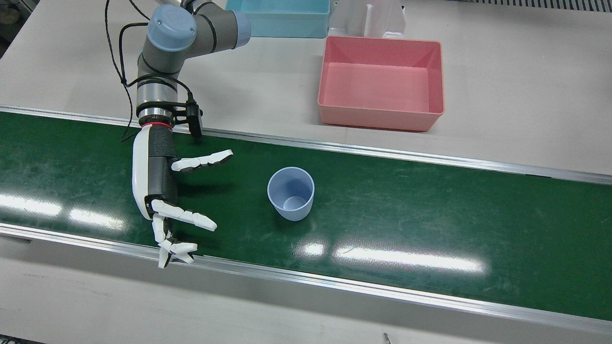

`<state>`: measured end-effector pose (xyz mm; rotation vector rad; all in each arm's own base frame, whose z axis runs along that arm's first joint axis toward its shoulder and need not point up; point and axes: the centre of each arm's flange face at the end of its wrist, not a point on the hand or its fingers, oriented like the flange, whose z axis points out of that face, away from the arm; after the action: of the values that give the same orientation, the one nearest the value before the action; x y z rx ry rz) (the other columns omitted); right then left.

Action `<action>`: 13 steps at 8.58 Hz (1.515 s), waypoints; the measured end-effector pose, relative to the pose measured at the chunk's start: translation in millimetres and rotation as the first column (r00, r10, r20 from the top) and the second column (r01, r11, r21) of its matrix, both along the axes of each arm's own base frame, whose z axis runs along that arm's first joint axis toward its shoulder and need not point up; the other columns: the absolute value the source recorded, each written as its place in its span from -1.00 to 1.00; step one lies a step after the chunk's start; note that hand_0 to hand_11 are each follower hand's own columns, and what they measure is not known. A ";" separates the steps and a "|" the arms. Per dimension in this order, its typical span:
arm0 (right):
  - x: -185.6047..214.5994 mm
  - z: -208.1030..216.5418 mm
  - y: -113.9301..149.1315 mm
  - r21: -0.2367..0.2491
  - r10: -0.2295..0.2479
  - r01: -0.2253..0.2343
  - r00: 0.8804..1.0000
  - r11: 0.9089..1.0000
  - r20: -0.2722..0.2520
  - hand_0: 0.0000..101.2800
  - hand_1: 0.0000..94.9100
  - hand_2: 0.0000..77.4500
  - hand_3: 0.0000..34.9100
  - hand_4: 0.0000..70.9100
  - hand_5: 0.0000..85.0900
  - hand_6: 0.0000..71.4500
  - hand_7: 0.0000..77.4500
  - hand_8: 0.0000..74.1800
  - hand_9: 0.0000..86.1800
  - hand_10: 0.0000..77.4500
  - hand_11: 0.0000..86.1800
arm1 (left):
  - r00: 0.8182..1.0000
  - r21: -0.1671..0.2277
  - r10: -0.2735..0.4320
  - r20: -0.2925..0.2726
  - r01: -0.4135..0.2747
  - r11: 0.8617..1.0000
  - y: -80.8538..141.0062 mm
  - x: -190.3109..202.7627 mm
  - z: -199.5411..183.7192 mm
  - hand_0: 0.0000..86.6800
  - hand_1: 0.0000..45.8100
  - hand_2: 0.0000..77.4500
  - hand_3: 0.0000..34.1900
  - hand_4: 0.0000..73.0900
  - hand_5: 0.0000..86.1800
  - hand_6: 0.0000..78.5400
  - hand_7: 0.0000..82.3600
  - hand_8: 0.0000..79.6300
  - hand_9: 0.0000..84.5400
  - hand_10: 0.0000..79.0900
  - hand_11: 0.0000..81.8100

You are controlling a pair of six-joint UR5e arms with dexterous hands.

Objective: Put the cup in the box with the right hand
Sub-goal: 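Swing the right hand in over the belt toward the blue cup, then open the right hand beside the cup and track it along the belt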

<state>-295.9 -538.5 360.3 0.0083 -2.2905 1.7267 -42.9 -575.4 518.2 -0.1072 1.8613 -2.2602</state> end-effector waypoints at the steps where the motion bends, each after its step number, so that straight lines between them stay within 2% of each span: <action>1: 6.1 -3.6 5.4 -0.004 0.004 -0.004 1.000 1.000 -0.009 -0.01 -0.72 -0.99 -0.29 0.12 -0.94 -0.82 0.20 -0.68 -0.47 -1.00 -0.97 | 1.000 0.000 0.000 0.000 0.000 1.000 0.0 0.0 0.0 -1.00 -0.98 -0.99 -1.00 -1.00 -1.00 -1.00 -1.00 -1.00 -0.99 -1.00 -1.00; 2: 8.9 0.2 7.9 -0.012 0.009 -0.009 1.000 1.000 -0.029 -0.01 -0.77 -0.99 -0.28 0.12 -0.94 -0.82 0.20 -0.68 -0.47 -1.00 -0.97 | 1.000 0.000 0.000 0.000 0.000 1.000 0.0 -0.1 -0.1 -1.00 -0.98 -0.99 -1.00 -1.00 -1.00 -1.00 -1.00 -1.00 -0.99 -1.00 -1.00; 3: 9.3 6.4 8.0 -0.021 0.013 -0.014 0.999 1.000 -0.048 -0.04 -0.79 -0.99 -0.27 0.02 -0.94 -0.82 0.20 -0.68 -0.47 -1.00 -0.97 | 1.000 0.000 0.000 0.000 0.000 1.000 0.0 -0.1 0.2 -1.00 -0.98 -0.99 -1.00 -1.00 -1.00 -1.00 -1.00 -1.00 -0.99 -1.00 -1.00; 4: 8.1 11.5 6.9 -0.029 0.015 -0.017 0.998 0.999 -0.061 -0.04 -0.79 -0.99 -0.27 0.02 -0.94 -0.82 0.11 -0.68 -0.48 -1.00 -0.97 | 1.000 -0.001 0.000 0.000 0.000 1.000 0.0 -0.2 0.3 -1.00 -0.98 -0.99 -1.00 -1.00 -1.00 -1.00 -1.00 -1.00 -0.99 -1.00 -1.00; 5: 5.2 15.2 4.5 -0.033 0.018 -0.020 0.997 0.999 -0.070 -0.04 -0.79 -0.99 -0.28 0.06 -0.94 -0.82 0.17 -0.68 -0.48 -0.96 -0.97 | 1.000 -0.001 0.000 0.000 0.000 1.000 0.0 -0.2 0.5 -1.00 -0.98 -0.99 -1.00 -1.00 -1.00 -1.00 -1.00 -1.00 -0.99 -1.00 -1.00; 6: -0.8 15.8 -0.3 -0.029 0.020 -0.022 0.997 0.999 -0.076 -0.04 -0.79 -0.99 -0.28 0.09 -0.94 -0.82 0.17 -0.68 -0.51 -0.94 -0.86 | 1.000 -0.001 0.000 0.000 0.000 1.000 0.0 -0.2 0.6 -1.00 -0.98 -0.99 -1.00 -1.00 -1.00 -1.00 -1.00 -1.00 -0.99 -1.00 -1.00; 8: -8.0 10.9 -6.0 -0.015 0.021 -0.022 0.997 1.000 -0.077 -0.04 -0.79 -0.99 -0.30 0.09 -0.94 -0.82 0.17 -0.68 -0.51 -0.94 -0.91 | 1.000 -0.001 0.000 0.000 0.000 1.000 0.0 -0.2 0.4 -1.00 -0.98 -0.99 -1.00 -1.00 -1.00 -1.00 -1.00 -1.00 -0.99 -1.00 -1.00; 9: -9.4 9.7 -6.5 -0.009 0.022 -0.023 0.996 1.000 -0.085 -0.04 -0.75 -0.99 -0.30 0.06 -0.94 -0.82 0.10 -0.68 -0.51 -0.97 -0.96 | 1.000 -0.001 0.000 0.000 0.000 1.000 0.0 -0.2 0.5 -1.00 -0.98 -0.99 -1.00 -1.00 -1.00 -1.00 -1.00 -1.00 -0.99 -1.00 -1.00; 10: -11.4 8.8 -6.2 -0.003 0.023 -0.023 0.995 1.000 -0.098 -0.04 -0.79 -0.99 -0.22 -0.02 -0.94 -0.82 0.10 -0.68 -0.51 -0.97 -0.96 | 1.000 -0.001 0.000 0.000 0.000 1.000 0.0 -0.2 0.5 -1.00 -0.98 -0.99 -1.00 -1.00 -1.00 -1.00 -1.00 -1.00 -0.99 -1.00 -1.00; 13: -20.6 9.6 -1.4 0.006 0.017 -0.016 0.991 1.000 -0.136 -0.04 -0.79 -0.99 -0.23 -0.15 -0.92 -0.83 0.06 -0.71 -0.54 -0.97 -0.92 | 1.000 -0.001 0.000 0.000 0.000 1.000 0.0 -0.2 0.6 -1.00 -0.98 -0.99 -1.00 -1.00 -1.00 -1.00 -1.00 -1.00 -0.99 -1.00 -1.00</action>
<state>-316.5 -539.9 369.9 0.1417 -2.2028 1.6737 -43.1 -575.4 518.8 -0.1068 1.8598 -2.2617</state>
